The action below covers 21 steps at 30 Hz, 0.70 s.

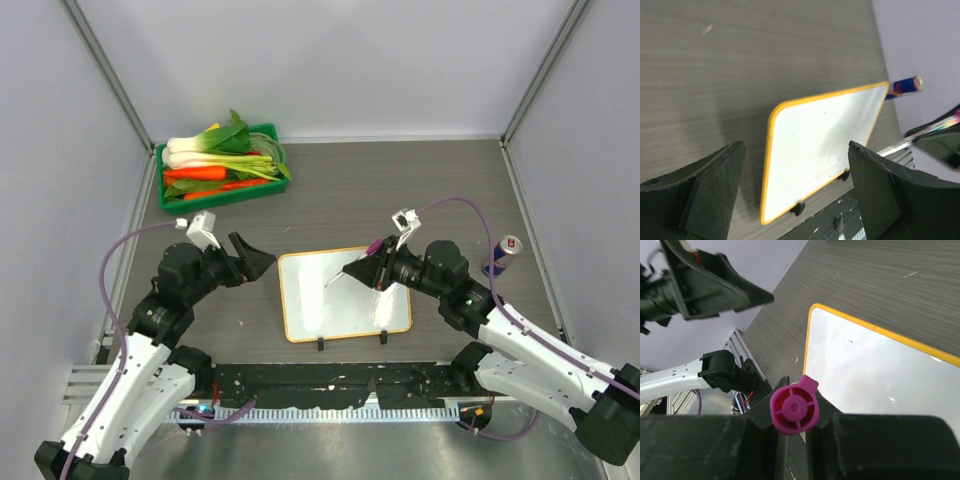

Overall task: Write a sentence on the whiteboard
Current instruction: Pass from the right arm to the left

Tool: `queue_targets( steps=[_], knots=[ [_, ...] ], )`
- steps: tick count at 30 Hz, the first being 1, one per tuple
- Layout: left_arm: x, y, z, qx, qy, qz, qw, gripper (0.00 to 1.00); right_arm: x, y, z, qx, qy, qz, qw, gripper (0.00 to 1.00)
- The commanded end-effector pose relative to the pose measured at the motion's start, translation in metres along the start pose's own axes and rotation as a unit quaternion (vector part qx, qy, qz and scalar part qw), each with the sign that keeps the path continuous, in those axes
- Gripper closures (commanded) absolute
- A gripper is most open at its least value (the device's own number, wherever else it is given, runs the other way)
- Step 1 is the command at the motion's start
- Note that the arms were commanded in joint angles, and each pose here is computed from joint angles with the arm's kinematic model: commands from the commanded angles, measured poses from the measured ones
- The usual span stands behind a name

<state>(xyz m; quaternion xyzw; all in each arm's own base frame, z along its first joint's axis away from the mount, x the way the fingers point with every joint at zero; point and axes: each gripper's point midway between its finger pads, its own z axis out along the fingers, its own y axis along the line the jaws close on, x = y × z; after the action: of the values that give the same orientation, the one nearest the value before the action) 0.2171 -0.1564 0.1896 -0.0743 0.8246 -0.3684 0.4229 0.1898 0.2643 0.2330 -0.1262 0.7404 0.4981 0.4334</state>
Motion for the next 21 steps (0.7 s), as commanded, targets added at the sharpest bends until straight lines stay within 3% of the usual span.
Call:
queue_targets(
  steps=[1,6,11,16,21],
  knots=[
    [-0.030,-0.024,-0.014,0.006,-0.023,0.052,0.998,0.14,-0.022,0.029,0.008,-0.043,-0.029,-0.011,0.999,0.99],
    [-0.023,-0.081,-0.004,0.136,0.022,0.115,0.984,0.14,-0.027,0.033,0.013,-0.043,-0.027,0.000,0.999,0.99],
    [0.004,-0.121,0.007,0.216,0.066,0.170,0.959,0.14,-0.033,0.038,0.012,-0.049,-0.039,0.013,0.998,0.99],
    [0.038,-0.139,0.015,0.251,0.109,0.227,0.935,0.20,-0.031,0.039,0.014,-0.053,-0.033,0.020,0.998,0.99],
    [0.051,-0.144,0.025,0.267,0.117,0.240,0.926,0.22,-0.032,0.042,0.012,-0.059,-0.033,0.021,0.997,0.99]
  ],
)
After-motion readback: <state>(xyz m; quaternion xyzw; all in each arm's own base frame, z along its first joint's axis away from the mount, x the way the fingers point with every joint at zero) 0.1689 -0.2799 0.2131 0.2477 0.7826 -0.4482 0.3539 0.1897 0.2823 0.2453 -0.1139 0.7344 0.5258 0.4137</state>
